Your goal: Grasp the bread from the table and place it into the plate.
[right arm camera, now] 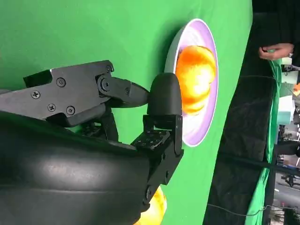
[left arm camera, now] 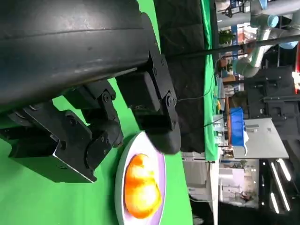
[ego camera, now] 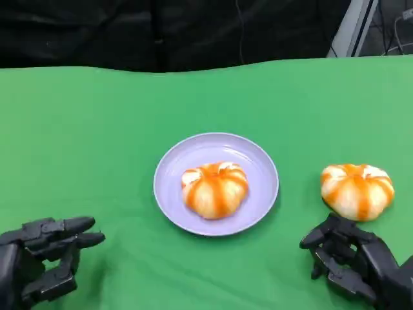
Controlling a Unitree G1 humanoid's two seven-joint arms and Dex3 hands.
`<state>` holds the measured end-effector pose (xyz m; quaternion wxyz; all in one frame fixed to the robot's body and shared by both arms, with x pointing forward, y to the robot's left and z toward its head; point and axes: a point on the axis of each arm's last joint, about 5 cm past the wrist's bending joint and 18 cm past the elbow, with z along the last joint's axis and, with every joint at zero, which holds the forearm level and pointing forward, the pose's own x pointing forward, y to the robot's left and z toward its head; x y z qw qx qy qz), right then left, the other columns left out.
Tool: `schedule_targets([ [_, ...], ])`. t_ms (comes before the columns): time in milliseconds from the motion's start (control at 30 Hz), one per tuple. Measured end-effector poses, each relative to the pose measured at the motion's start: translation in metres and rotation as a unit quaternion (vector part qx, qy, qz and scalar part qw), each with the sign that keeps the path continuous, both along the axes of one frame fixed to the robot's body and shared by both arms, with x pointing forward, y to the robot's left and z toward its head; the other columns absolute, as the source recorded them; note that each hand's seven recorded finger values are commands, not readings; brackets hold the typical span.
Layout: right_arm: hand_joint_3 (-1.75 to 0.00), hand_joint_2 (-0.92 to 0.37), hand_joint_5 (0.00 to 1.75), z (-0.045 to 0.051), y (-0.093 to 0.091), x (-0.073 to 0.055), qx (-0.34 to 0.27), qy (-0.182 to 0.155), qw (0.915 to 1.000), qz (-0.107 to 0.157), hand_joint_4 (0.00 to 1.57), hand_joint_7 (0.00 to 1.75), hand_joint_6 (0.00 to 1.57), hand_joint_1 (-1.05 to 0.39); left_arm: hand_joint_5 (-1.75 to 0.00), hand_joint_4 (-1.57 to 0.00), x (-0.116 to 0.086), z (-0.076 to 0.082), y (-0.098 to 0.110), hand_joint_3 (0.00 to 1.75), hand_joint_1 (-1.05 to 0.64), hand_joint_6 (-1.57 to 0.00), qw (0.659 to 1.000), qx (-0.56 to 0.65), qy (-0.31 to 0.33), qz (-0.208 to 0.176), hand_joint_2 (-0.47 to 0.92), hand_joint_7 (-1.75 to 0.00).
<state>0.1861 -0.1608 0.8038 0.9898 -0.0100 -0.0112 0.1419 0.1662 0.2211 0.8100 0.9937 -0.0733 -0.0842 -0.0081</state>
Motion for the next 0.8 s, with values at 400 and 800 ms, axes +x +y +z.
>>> schedule_targets([
  [400, -0.49, -0.92, 1.75, -0.0002, -0.0003, 0.0001, 0.001, 0.001, 1.0, 0.001, 0.57, 1.24, 0.65, -0.26, -1.61, -0.98, 0.0018, 0.0007, -0.0006, 1.1, 0.06, -0.89, 1.0, 0.004, -0.005, -0.012, 0.64, -1.42],
  [800, -0.49, -0.92, 1.75, 0.0001, -0.004, 0.0001, 0.001, 0.0, 1.0, -0.001, 0.57, 1.23, 0.65, -0.25, -1.6, -0.96, 0.0019, 0.0002, -0.0014, 1.07, 0.06, -0.9, 1.0, -0.001, -0.003, -0.02, 0.64, -1.41],
])
